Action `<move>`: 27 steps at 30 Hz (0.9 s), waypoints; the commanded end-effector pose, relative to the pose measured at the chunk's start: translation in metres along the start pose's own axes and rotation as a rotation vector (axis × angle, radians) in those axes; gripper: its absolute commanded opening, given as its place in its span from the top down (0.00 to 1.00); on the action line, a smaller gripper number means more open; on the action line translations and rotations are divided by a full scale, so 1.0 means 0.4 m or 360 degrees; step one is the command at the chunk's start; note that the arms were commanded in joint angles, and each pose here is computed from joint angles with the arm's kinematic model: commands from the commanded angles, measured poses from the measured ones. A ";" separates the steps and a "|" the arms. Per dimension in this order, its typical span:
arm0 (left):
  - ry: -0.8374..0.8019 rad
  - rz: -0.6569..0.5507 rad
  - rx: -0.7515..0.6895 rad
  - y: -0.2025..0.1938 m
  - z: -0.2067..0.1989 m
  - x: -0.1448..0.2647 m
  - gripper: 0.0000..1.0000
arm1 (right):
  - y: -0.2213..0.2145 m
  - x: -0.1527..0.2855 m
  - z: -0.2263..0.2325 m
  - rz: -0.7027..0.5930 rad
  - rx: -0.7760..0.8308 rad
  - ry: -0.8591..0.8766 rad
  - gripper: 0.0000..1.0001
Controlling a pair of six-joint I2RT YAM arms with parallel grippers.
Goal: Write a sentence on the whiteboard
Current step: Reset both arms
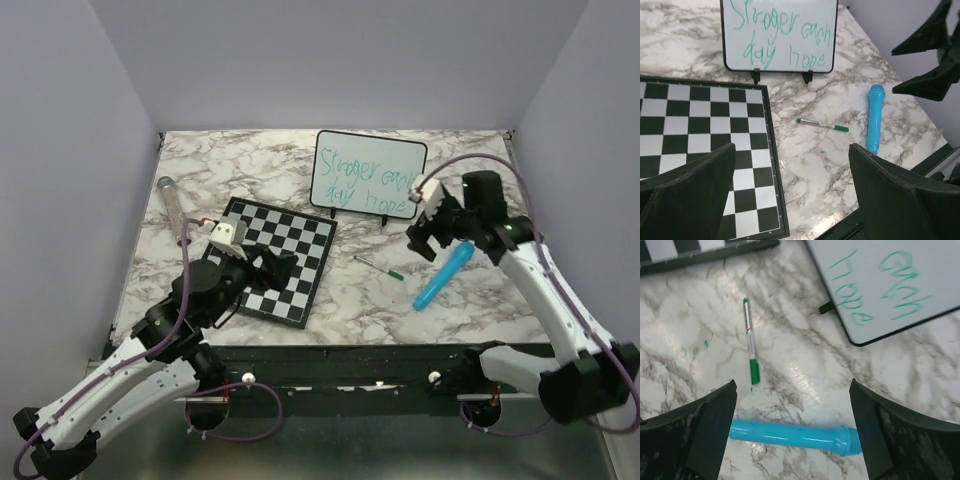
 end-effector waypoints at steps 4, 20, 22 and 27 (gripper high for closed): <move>0.0200 -0.0006 -0.0148 0.073 0.047 0.071 0.01 | 0.040 0.178 -0.001 -0.0641 -0.0663 -0.0531 0.00; 0.0287 0.0000 -0.0083 0.037 0.075 0.113 0.01 | 0.033 0.298 -0.010 -0.0919 -0.0962 -0.1007 0.00; 0.0296 -0.0002 -0.0088 0.035 0.077 0.112 0.01 | 0.037 0.298 -0.007 -0.0917 -0.0941 -0.0984 0.00; 0.0371 -0.0035 -0.0151 0.047 0.092 0.114 0.01 | 0.050 0.297 -0.012 -0.0939 -0.0831 -0.0959 0.00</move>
Point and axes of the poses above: each gripper's point midway between its finger pads, its own x axis back along the fingers, its own z axis along the line the jaws close on, y = z × x, the point moved 7 cm from there along x, back along the fingers, and after that the axes turned 13 degrees about -x, right-handed, at the moved point
